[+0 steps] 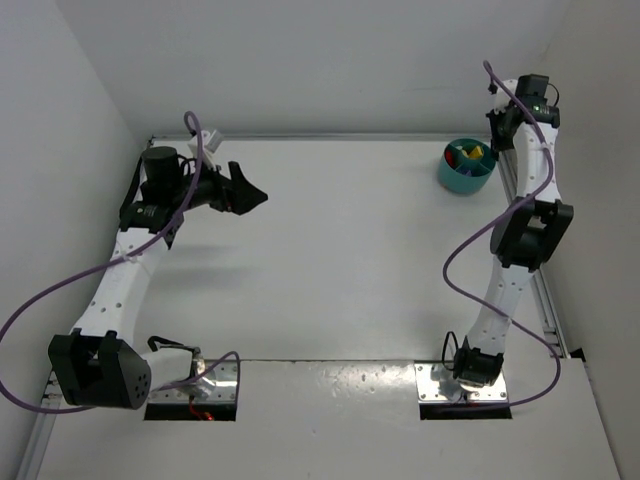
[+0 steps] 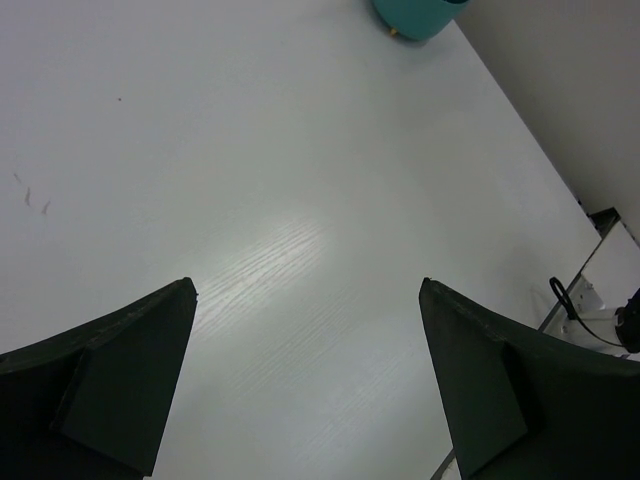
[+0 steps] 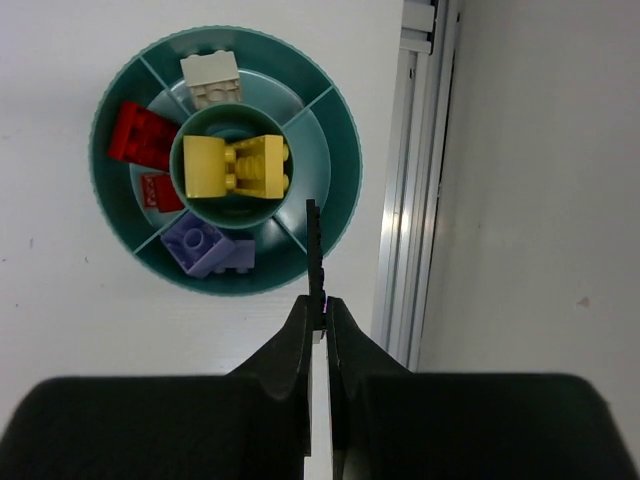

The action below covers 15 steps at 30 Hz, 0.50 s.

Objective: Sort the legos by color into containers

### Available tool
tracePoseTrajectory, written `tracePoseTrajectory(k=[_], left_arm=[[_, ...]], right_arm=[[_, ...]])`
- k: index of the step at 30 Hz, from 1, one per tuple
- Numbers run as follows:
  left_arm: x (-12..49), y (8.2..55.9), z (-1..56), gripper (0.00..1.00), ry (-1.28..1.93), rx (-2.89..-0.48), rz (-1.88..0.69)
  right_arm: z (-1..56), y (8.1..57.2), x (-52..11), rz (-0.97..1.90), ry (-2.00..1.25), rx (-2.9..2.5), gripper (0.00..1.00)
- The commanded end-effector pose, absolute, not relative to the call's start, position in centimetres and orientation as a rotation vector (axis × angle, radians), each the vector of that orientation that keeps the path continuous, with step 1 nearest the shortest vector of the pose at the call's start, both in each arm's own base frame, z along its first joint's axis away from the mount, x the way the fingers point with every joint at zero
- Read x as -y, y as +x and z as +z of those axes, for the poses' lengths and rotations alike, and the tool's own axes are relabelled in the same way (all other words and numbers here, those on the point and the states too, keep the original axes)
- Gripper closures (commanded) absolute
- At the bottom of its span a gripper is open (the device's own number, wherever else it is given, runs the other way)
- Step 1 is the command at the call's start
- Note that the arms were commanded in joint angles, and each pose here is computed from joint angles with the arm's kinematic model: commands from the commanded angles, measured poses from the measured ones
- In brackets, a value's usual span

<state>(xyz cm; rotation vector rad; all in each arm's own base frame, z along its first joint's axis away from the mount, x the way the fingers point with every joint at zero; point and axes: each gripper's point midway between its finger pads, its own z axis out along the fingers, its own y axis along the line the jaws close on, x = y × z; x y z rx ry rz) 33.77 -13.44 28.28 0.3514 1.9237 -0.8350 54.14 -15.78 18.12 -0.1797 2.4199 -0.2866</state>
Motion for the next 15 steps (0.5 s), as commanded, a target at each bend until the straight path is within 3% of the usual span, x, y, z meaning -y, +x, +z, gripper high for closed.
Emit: tracePoseTrajectory(k=[1, 15], left_arm=[[13.0, 34.1, 29.5, 0.0, 0.344, -1.892, -0.831], [13.1, 34.4, 29.1, 0.0, 0.332, -1.91, -0.872]], right_arm=[[19.8, 56.4, 16.5, -0.332, -0.13, -2.328, 1.0], [14.9, 59.1, 16.8, -0.288, -0.122, -2.354, 1.0]])
